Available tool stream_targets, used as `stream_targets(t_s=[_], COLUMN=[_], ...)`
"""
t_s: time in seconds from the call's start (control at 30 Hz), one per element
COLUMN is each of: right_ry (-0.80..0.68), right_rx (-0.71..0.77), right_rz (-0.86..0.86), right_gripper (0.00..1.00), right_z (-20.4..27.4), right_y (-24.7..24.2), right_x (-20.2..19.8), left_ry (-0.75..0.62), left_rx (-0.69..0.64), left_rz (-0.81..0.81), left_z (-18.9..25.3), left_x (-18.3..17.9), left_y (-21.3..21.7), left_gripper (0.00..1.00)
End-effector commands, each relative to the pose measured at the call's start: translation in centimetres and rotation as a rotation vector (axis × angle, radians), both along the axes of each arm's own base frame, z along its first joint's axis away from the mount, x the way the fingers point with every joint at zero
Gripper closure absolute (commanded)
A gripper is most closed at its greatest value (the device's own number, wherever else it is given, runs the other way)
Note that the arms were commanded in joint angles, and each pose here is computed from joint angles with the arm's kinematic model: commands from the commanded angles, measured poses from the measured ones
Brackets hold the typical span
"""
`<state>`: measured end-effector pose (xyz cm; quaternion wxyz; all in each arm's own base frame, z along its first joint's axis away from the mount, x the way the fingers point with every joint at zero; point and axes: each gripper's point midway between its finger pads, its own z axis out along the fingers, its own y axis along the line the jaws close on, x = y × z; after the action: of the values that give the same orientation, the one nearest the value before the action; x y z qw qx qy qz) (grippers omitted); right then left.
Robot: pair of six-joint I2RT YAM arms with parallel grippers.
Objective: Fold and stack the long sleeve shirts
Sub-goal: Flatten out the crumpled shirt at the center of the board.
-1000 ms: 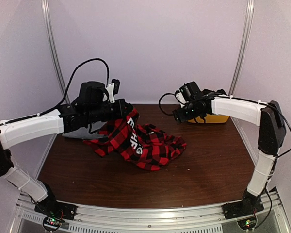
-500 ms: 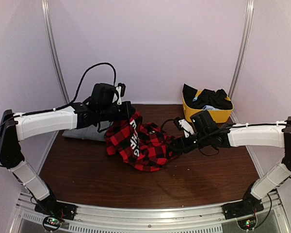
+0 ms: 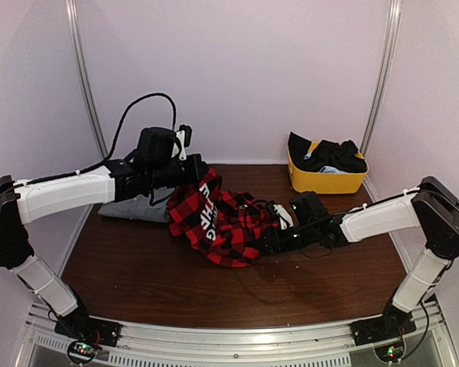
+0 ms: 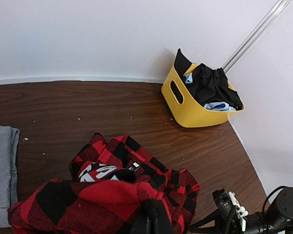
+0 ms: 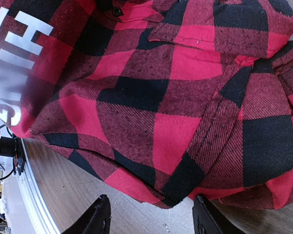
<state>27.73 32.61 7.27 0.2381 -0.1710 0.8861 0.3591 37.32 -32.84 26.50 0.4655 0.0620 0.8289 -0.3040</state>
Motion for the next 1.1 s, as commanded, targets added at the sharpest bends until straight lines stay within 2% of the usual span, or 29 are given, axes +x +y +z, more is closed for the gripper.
stream_targets(t_s=[0.0, 0.23, 0.53, 0.63, 0.73, 0.9, 1.07], right_ry=[0.028, 0.057, 0.056, 0.039, 0.020, -0.043, -0.147], right_rx=[0.062, 0.088, 0.154, 0.173, 0.178, 0.144, 0.077], right_rz=[-0.004, 0.010, 0.045, 0.048, 0.038, -0.006, -0.179], right_gripper=[0.42, 0.45, 0.59, 0.75, 0.99, 1.00, 1.00], right_z=[-0.3, -1.4, -0.9, -0.3, 0.5, 3.8, 8.8], right_y=[1.1, 2.1, 3.4, 3.8, 3.8, 1.6, -5.2], right_x=[-0.2, -0.2, -0.7, -0.4, 0.1, 1.0, 3.3], left_ry=[-0.079, -0.079, -0.081, -0.082, -0.081, -0.073, -0.048], left_rx=[-0.039, -0.042, -0.037, -0.032, -0.026, 0.002, 0.051], left_rz=[0.008, 0.005, 0.010, 0.017, 0.024, 0.035, -0.038], left_z=[2.5, 2.4, 2.4, 2.2, 2.0, 0.9, -1.4], left_x=[0.3, 0.1, 0.0, 0.0, -0.1, 0.3, 1.7], left_y=[0.5, 0.5, 0.7, 1.0, 1.4, 2.3, 1.4], left_gripper=[1.00, 1.00, 1.00, 1.00, 1.00, 1.00, 1.00])
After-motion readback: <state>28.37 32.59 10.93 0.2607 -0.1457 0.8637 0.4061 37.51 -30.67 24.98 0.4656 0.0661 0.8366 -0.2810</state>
